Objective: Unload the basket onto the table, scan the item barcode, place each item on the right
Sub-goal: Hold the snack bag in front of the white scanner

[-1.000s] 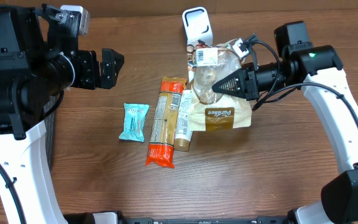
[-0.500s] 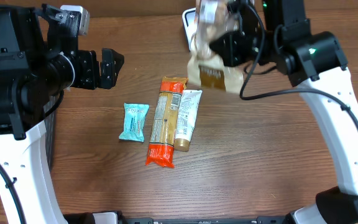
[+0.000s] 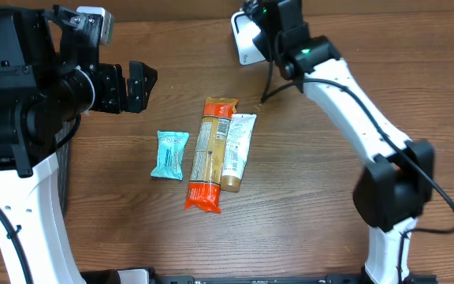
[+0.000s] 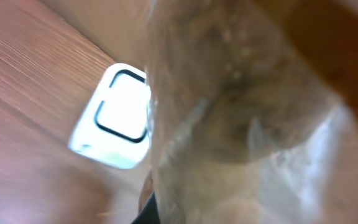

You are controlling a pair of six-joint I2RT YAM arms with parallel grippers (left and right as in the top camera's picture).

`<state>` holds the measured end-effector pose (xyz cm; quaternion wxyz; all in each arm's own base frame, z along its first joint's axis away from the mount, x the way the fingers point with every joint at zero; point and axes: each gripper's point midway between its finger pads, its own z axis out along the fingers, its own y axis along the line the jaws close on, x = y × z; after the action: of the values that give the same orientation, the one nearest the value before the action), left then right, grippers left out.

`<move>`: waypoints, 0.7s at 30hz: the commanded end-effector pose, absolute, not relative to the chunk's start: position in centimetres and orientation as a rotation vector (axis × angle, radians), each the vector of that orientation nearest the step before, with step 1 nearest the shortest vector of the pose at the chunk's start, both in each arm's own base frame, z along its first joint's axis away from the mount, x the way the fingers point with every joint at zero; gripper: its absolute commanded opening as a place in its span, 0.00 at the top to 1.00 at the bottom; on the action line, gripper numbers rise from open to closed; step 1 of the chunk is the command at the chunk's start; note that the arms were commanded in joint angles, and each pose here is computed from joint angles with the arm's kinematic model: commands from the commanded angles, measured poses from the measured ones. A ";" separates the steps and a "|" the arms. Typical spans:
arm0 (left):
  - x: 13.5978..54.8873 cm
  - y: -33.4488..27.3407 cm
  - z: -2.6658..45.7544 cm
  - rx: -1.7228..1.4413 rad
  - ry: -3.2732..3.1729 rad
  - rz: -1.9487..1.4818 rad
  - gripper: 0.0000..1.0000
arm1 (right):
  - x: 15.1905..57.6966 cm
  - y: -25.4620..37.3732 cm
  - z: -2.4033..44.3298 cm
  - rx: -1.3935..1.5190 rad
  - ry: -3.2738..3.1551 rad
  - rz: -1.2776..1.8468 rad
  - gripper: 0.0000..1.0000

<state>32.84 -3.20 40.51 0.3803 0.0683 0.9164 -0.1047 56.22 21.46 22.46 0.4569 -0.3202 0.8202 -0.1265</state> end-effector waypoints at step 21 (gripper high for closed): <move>32.9 -3.2 40.7 0.194 2.332 -0.256 0.01 | 62.0 18.2 13.3 -1.159 1.841 -1.028 0.96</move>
<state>32.84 -3.20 40.51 0.3803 0.0683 0.9164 -0.1047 61.93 18.53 12.70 0.3626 -0.4505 0.7192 -0.3850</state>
